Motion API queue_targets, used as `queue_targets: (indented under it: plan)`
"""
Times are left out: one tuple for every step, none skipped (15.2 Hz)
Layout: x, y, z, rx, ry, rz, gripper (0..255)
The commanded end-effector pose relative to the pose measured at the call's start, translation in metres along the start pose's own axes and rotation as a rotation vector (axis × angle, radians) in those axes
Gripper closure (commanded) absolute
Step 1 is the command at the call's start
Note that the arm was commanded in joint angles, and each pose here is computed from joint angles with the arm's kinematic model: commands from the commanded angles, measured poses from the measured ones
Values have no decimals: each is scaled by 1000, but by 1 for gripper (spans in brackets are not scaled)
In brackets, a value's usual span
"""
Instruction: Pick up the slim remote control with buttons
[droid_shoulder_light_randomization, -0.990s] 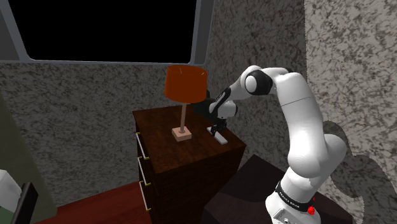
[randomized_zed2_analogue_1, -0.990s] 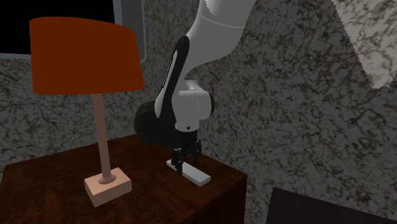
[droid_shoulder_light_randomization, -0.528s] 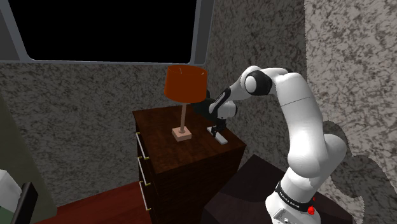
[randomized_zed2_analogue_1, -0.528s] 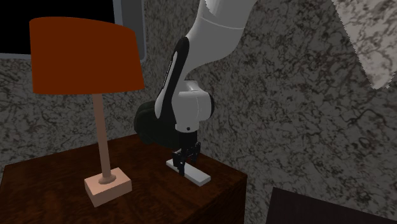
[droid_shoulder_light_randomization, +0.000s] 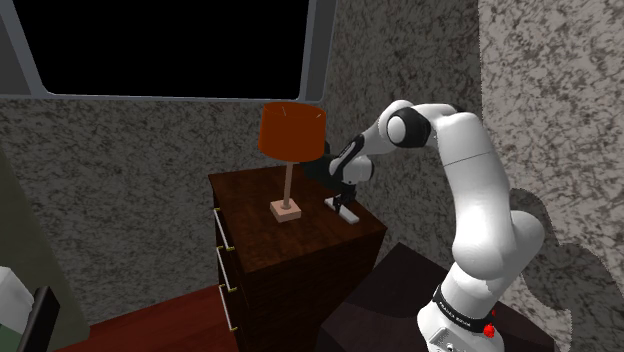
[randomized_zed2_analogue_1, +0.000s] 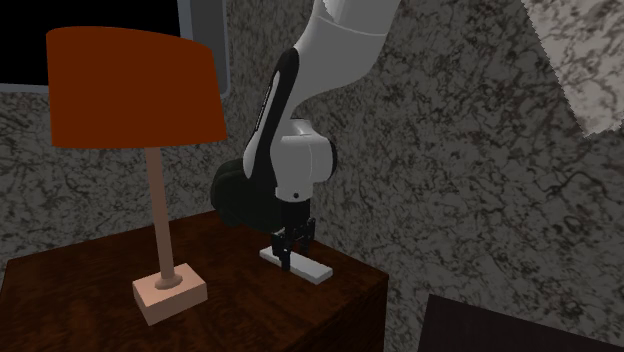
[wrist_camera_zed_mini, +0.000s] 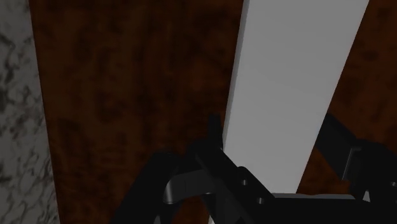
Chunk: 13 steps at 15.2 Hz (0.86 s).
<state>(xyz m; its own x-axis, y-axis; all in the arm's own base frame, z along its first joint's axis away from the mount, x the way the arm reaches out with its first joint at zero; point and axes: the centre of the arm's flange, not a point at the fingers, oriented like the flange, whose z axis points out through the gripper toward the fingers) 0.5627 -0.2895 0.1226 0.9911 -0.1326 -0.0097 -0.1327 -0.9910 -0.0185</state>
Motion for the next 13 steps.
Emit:
queue_targets:
  plan:
    - [0,-1,-10,0,0,0,255]
    - [0,-1,-15,0,0,0,255]
    - [0,-1,-20,0,0,0,255]
    - [0,-1,-26,0,0,0,255]
    - [0,-1,-31,0,0,0,255]
    - [0,-1,-36,0,0,0,255]
    - [0,-1,-42,0,0,0,255]
    - [0,-1,-47,0,0,0,255]
    - [0,-2,-52,0,0,0,255]
    - [-1,-2,-57,0,0,0,255]
    - [-1,-2,-63,0,0,0,255]
    - [-1,-2,-63,0,0,0,255]
    - [-1,-2,-63,0,0,0,255]
